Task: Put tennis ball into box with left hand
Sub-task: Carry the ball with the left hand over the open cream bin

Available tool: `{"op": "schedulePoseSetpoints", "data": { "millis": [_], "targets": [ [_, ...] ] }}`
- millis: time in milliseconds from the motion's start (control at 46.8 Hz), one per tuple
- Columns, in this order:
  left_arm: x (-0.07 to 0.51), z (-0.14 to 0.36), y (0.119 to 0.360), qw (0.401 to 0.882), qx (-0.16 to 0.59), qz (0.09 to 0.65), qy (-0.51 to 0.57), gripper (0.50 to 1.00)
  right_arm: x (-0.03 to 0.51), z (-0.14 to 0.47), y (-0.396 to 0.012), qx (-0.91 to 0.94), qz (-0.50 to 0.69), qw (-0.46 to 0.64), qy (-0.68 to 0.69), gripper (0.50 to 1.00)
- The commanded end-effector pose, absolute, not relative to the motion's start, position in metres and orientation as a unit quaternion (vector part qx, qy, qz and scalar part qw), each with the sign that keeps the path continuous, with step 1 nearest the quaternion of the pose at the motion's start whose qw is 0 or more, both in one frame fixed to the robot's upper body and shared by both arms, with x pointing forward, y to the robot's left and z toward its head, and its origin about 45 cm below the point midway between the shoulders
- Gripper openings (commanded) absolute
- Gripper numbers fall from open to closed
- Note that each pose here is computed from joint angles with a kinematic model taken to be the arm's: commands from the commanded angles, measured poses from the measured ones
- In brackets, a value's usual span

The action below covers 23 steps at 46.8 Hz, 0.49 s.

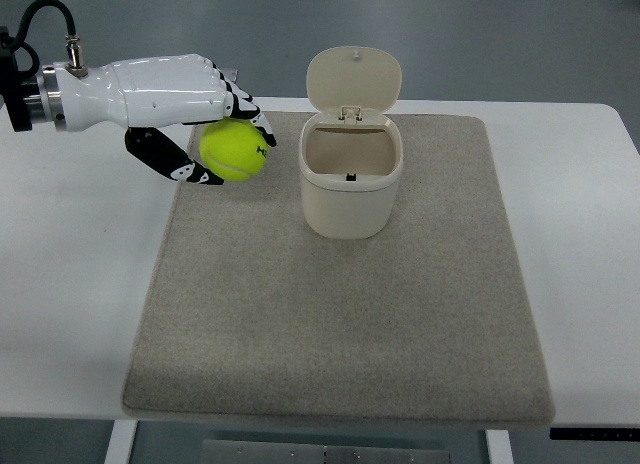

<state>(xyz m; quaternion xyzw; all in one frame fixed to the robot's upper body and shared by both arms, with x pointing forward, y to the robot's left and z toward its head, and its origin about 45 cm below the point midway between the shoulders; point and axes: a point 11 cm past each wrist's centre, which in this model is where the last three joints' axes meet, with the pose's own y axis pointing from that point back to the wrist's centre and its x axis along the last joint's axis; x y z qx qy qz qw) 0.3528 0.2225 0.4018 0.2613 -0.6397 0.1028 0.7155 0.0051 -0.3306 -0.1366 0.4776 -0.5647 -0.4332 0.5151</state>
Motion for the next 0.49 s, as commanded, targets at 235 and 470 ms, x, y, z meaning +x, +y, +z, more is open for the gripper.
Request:
{"op": "schedulePoseSetpoints", "data": {
  "millis": [235, 470],
  "targets": [
    [0.355, 0.415, 0.180, 0.721, 0.227, 0.078, -0.651, 0.500, 0.005, -0.137, -0.331, 0.478, -0.433, 0.515, -0.565, 0.901],
    [0.368, 0.414, 0.147, 0.723, 0.224, 0.048, -0.652, 0.500, 0.005, -0.137, -0.331, 0.478, -0.433, 0.515, -0.565, 0.903]
  ]
}}
